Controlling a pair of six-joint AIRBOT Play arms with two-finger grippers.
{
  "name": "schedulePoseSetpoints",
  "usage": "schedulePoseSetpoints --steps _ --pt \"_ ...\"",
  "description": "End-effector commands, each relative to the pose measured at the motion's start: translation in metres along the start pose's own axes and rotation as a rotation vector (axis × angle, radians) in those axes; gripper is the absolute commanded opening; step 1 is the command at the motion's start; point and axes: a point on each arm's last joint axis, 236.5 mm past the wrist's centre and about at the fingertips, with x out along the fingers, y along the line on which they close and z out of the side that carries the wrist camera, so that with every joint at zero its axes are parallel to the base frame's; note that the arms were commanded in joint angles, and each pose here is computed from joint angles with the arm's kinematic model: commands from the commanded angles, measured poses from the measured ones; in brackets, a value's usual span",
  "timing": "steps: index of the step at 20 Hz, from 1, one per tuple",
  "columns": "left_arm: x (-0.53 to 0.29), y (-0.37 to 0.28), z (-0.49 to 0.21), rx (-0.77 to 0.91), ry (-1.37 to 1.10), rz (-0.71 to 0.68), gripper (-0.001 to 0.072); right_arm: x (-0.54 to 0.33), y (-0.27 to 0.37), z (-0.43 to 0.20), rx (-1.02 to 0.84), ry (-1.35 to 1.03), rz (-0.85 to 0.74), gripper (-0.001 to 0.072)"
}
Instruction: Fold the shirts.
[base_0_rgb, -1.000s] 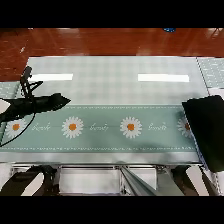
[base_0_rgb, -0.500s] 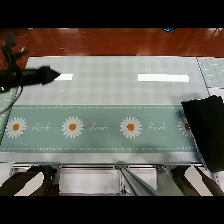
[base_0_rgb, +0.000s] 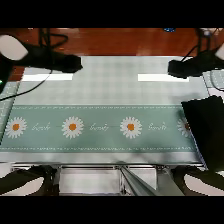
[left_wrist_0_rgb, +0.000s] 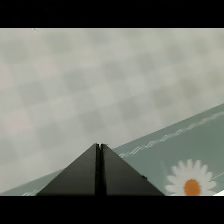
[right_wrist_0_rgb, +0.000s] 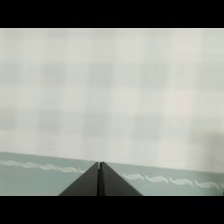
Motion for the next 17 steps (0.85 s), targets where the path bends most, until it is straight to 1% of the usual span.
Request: schedulePoseSetpoints --steps 1,3,17 --pt "0.0265 0.0436 -0.0322 -0.084 0.11 0.151 0.0021 0.029 -0.0162 -0.0186 -0.051 0.1 -0.187 0.0023" --pt "0.0242 0.0497 -0.0301 -0.151 0.099 0.161 0.0021 0.028 -0.017 -0.018 -0.049 0.097 -0.188 0.0023" --pt "0.0247 0.0494 -0.0307 -0.151 0.101 0.161 0.0021 0.0274 -0.0172 -0.0222 -0.047 0.115 -0.189 0.0023"
